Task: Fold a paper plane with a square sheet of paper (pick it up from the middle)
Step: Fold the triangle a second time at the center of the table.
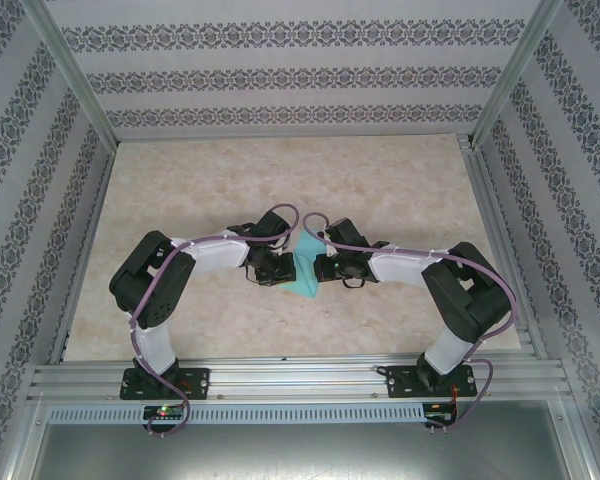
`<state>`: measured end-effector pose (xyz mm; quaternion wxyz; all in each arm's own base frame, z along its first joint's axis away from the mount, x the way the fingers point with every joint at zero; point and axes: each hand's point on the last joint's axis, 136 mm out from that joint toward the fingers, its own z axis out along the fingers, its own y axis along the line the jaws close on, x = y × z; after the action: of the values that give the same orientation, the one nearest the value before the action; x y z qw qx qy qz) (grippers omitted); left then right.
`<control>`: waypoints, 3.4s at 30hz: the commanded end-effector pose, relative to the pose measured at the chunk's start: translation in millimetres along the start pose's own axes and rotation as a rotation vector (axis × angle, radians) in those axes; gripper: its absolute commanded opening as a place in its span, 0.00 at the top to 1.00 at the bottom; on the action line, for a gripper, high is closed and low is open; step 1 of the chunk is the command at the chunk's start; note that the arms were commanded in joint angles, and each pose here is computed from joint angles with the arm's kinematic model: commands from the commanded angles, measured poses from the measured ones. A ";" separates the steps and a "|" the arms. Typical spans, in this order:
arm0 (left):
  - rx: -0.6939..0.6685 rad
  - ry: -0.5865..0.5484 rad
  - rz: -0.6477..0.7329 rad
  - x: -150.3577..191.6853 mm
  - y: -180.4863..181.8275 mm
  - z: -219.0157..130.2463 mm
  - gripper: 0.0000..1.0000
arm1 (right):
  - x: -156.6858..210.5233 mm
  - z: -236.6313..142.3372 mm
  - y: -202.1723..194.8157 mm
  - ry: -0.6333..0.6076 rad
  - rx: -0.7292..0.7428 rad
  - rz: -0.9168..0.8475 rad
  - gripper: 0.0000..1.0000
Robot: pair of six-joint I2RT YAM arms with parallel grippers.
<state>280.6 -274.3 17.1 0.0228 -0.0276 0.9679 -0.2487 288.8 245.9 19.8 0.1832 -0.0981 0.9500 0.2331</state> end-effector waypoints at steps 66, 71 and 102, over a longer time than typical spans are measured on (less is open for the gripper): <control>0.496 -0.160 -0.126 -60.3 -60.8 -21.4 1.00 | 5.4 12.2 -14.1 0.046 0.057 -0.022 1.00; 0.466 -0.143 -0.140 -58.4 -50.8 -7.6 1.00 | 5.8 12.9 -14.4 0.049 0.056 -0.021 1.00; 0.265 -0.055 -0.155 -38.2 -2.4 35.3 1.00 | -13.9 -55.3 58.7 -0.075 -0.244 0.209 0.87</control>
<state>334.4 -305.3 20.1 0.0612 -0.0938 0.8989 -0.4237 285.8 255.2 105.7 0.2371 -0.0373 0.9155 0.3229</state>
